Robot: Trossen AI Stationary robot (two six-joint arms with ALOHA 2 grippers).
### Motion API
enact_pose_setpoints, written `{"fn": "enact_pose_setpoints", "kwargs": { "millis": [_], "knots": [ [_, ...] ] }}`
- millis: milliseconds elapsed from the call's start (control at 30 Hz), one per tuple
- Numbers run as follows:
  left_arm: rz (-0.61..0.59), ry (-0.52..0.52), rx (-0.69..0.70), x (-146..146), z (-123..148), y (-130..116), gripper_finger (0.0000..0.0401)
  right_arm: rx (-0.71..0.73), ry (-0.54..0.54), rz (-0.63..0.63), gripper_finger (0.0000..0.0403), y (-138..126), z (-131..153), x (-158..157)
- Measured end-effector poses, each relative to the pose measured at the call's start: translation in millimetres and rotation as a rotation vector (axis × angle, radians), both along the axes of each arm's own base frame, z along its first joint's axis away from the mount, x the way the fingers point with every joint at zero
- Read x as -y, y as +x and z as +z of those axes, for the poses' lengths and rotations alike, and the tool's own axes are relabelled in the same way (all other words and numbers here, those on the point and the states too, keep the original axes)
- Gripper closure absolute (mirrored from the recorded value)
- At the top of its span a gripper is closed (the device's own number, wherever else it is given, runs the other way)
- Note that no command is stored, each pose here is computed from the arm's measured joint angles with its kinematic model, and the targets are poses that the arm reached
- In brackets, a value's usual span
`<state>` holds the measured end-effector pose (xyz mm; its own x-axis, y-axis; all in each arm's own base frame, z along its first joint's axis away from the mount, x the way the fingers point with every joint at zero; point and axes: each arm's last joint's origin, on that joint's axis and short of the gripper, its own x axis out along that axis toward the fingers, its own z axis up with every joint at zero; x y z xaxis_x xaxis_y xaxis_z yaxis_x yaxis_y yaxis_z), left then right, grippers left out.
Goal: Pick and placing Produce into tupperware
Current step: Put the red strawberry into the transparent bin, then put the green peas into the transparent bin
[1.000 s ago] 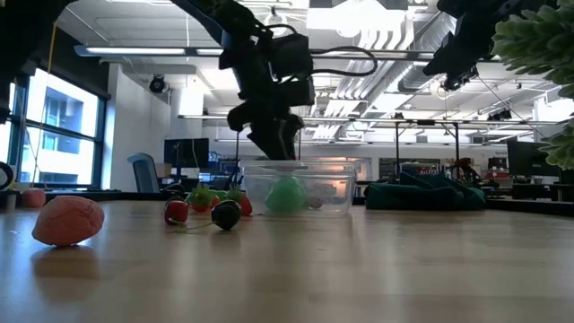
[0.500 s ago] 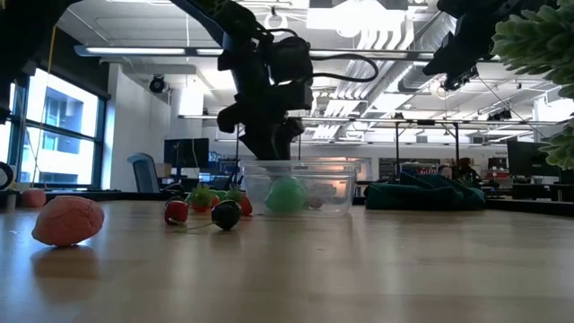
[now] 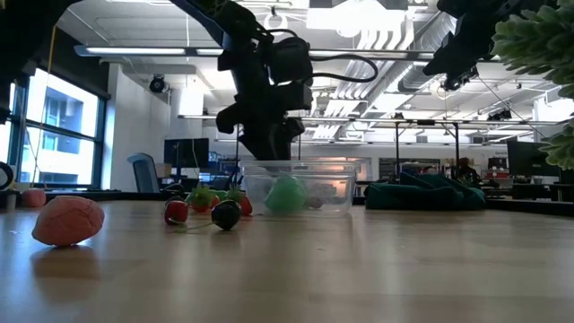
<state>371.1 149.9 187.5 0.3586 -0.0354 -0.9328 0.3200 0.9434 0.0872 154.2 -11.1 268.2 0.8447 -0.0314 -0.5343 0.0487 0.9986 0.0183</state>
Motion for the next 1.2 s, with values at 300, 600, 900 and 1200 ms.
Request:
{"fn": "enact_pose_setpoints", "kwargs": {
  "millis": [300,600,900,1200],
  "knots": [
    [0.017,-0.015,-0.046,0,5,-4,0.0169,0.000,0.000,0.000,0.0379,0,0,0],
    [0.060,0.046,-0.217,-1,45,-12,0.0183,0.000,0.000,0.000,0.0379,0,0,0],
    [0.218,0.097,-0.305,-35,60,-38,0.0208,0.000,0.000,0.000,0.0379,0,0,0],
    [0.444,0.012,-0.274,-103,26,-89,0.0219,-0.001,0.000,0.000,0.0379,0,0,0]
  ]
}}
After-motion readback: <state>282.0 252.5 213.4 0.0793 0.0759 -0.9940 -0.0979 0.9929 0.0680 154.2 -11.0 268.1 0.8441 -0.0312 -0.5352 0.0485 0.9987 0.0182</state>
